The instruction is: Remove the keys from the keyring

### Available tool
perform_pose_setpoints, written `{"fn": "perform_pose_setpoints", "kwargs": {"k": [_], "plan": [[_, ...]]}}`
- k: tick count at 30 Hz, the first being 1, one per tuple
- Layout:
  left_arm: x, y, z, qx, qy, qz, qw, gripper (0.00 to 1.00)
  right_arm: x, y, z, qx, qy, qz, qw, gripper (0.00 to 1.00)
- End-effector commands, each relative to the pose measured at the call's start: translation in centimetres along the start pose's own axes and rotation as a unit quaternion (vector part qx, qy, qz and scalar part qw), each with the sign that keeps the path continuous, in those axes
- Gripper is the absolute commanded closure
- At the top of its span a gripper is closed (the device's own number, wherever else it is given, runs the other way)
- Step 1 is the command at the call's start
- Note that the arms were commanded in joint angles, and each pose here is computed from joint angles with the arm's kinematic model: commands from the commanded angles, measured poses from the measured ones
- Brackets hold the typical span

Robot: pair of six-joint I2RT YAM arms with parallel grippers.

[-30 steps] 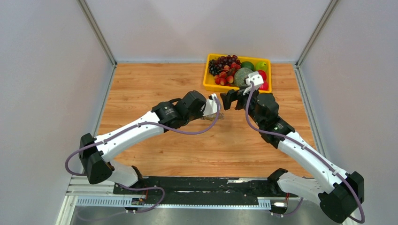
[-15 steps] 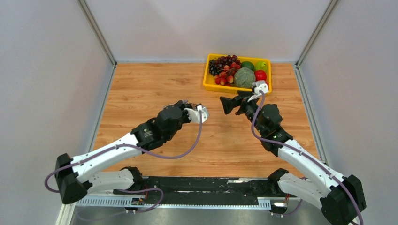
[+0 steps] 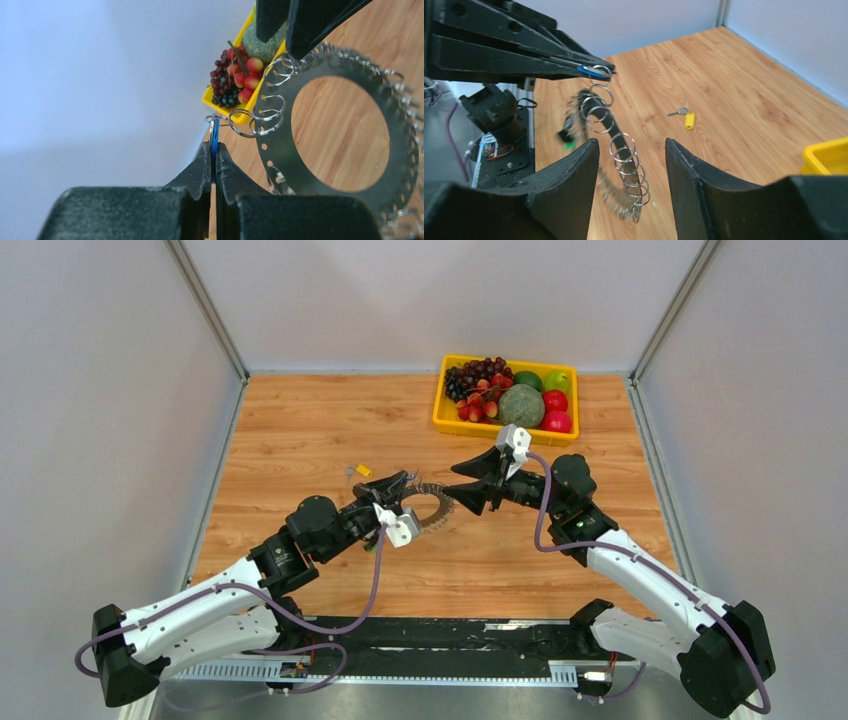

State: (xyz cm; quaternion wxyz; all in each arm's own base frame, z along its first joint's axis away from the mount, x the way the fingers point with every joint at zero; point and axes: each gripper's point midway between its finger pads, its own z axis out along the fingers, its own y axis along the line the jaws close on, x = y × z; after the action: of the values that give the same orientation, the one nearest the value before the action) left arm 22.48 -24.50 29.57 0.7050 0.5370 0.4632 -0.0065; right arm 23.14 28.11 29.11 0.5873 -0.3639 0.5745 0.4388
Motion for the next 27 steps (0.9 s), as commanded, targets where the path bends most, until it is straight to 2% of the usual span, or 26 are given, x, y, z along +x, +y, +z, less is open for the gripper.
{"fn": "perform_pose_setpoints", "kwargs": {"k": [1, 7, 14, 27], "plan": [[-3.9, 1.6, -0.2, -0.010, -0.075, -0.022, 0.997, 1.00, -3.0, 2.9, 0.4, -0.081, -0.029, -0.049, 0.995, 0.46], [-4.2, 1.1, -0.3, 0.005, -0.084, -0.020, 0.996, 1.00, -3.2, 3.6, 0.9, -0.092, -0.032, -0.053, 0.994, 0.51], [-4.3, 0.6, -0.2, 0.017, -0.089, -0.020, 0.996, 1.00, -3.3, 3.9, 1.3, -0.099, -0.039, -0.052, 0.993, 0.61], [-4.4, 0.1, -0.1, 0.028, -0.094, -0.014, 0.995, 1.00, -3.0, 3.7, 1.4, -0.095, -0.036, -0.053, 0.993, 0.64]]}}
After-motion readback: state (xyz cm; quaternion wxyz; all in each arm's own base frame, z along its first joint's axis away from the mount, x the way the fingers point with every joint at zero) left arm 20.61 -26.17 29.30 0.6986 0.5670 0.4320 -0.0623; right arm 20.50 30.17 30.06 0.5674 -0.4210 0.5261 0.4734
